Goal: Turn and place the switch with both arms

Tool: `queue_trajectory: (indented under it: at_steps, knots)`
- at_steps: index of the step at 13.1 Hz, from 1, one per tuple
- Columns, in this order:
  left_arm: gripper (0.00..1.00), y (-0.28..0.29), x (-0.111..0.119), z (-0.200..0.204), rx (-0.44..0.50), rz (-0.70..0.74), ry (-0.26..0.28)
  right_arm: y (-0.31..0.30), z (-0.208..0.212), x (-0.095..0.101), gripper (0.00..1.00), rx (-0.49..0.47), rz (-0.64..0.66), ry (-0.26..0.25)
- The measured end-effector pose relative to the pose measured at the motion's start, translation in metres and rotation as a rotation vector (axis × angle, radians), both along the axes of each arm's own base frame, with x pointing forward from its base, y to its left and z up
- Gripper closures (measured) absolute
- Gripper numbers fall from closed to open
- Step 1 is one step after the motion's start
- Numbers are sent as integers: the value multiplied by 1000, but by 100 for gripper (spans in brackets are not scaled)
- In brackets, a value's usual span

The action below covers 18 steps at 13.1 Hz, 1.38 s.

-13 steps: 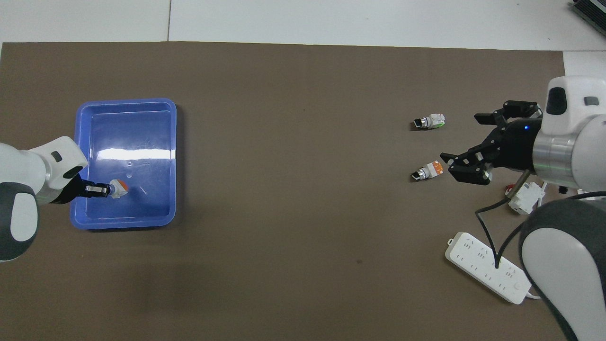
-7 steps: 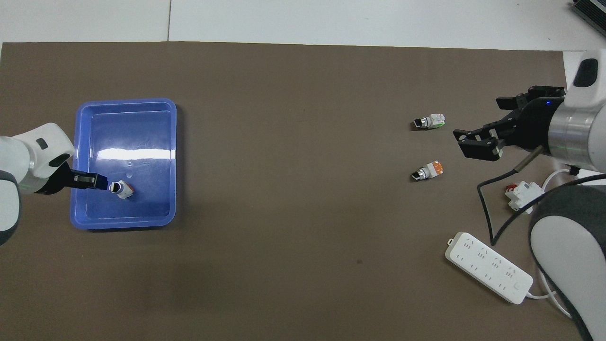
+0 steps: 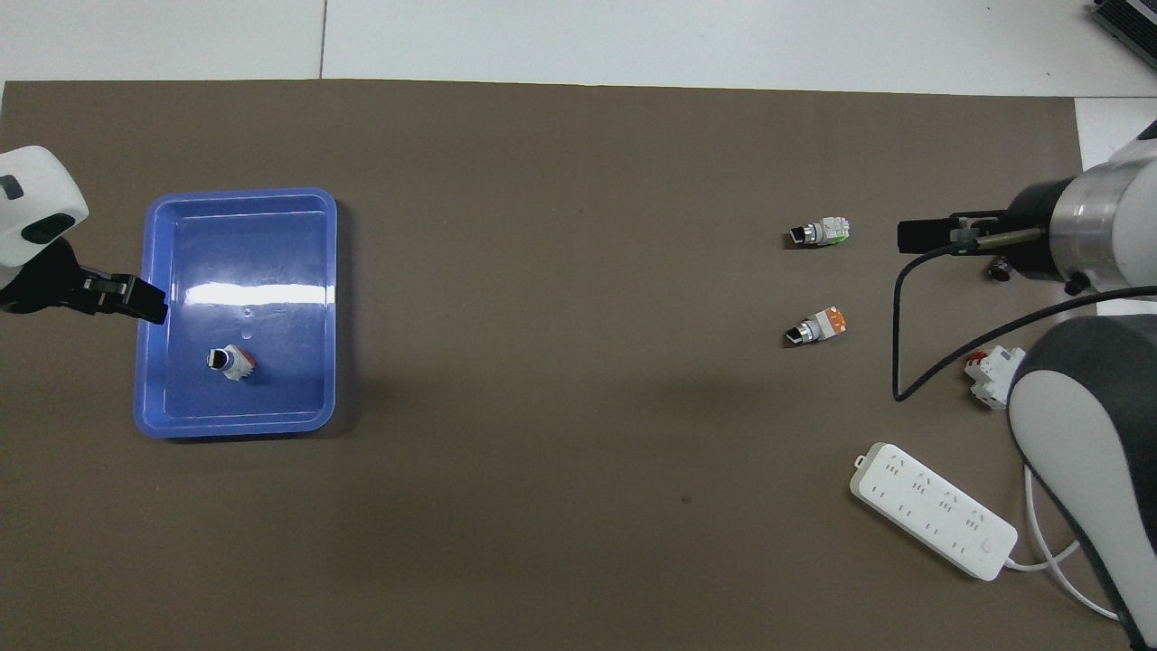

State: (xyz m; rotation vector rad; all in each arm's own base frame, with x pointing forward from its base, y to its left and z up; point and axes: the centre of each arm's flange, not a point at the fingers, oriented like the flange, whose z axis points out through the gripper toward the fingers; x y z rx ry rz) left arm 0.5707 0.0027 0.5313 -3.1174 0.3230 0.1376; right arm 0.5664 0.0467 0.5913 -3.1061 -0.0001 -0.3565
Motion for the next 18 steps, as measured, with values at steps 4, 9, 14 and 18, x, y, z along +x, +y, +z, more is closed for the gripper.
queue_trajectory:
  at_steps: [4, 9, 14, 18]
  knots:
    - [4, -17, -7, 38, 4, -24, 1, -10, 7, -16, 2, -32, -78, 159]
    - [0, -21, -11, 45, 7, -30, -4, -16, 15, -22, 0, -37, -106, 223]
    - [0, -26, -11, 48, 6, -38, -12, -28, 9, -23, 0, -36, -133, 251]
    - [0, -28, -10, 51, -12, -35, -18, -28, 7, -23, 0, -35, -120, 255]
